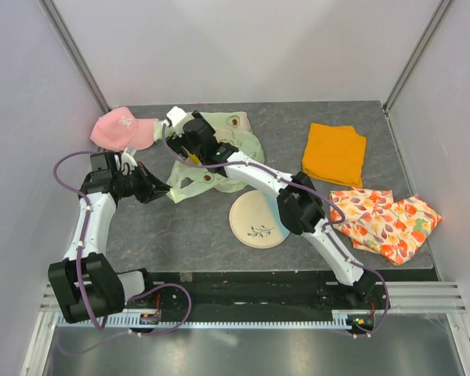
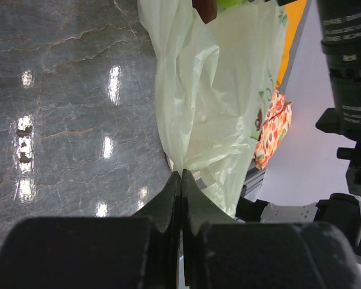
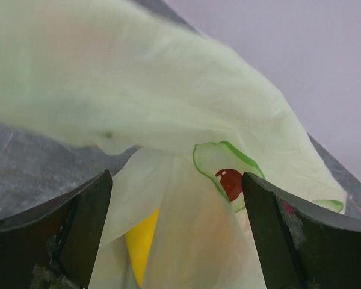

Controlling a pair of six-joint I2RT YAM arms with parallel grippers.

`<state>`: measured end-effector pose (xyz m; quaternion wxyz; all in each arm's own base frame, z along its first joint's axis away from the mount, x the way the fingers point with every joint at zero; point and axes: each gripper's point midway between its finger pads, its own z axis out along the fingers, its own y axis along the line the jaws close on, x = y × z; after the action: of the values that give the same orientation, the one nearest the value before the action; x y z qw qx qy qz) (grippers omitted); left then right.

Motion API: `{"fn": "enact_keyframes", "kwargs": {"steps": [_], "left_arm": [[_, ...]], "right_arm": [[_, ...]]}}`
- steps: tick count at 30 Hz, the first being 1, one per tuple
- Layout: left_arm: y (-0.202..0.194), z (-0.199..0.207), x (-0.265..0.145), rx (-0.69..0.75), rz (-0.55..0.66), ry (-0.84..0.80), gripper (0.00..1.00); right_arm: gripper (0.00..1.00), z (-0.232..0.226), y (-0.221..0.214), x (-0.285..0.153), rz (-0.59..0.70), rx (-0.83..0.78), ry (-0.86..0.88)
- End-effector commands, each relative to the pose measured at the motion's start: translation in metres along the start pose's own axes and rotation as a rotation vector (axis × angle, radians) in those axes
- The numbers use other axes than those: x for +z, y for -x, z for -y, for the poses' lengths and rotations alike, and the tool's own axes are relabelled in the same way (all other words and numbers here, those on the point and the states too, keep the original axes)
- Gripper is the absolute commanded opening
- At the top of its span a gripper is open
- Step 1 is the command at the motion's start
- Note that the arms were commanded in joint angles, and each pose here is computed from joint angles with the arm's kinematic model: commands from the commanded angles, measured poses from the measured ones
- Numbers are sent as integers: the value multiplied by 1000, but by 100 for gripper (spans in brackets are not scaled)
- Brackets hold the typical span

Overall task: Take the fake fruits out of the plastic bag
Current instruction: Adjust the plastic bag at the center of the board.

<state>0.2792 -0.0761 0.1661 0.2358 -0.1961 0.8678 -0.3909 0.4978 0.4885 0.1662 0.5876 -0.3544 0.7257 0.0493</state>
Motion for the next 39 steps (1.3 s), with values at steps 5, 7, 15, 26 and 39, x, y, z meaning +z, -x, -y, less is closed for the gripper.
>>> {"fn": "enact_keyframes", "kwargs": {"steps": [5,7,15,26,39], "left_arm": [[10,7,-3,59,45,-23,2],[10,7,-3,58,43,-27,2],[23,16,-4,79,71,-49,2],[24,17,-2,70,65,-55,2],[84,35,13,167,98,18,2]], "right_arm": [[98,45,79,-35,137,85,-62],[98,45,72,-46,95,71,-39],[97,27,36,-75,-14,49,94],[98,-2,21,-55,-46,19,126],[14,146,28,-12,53,65,-360]]}}
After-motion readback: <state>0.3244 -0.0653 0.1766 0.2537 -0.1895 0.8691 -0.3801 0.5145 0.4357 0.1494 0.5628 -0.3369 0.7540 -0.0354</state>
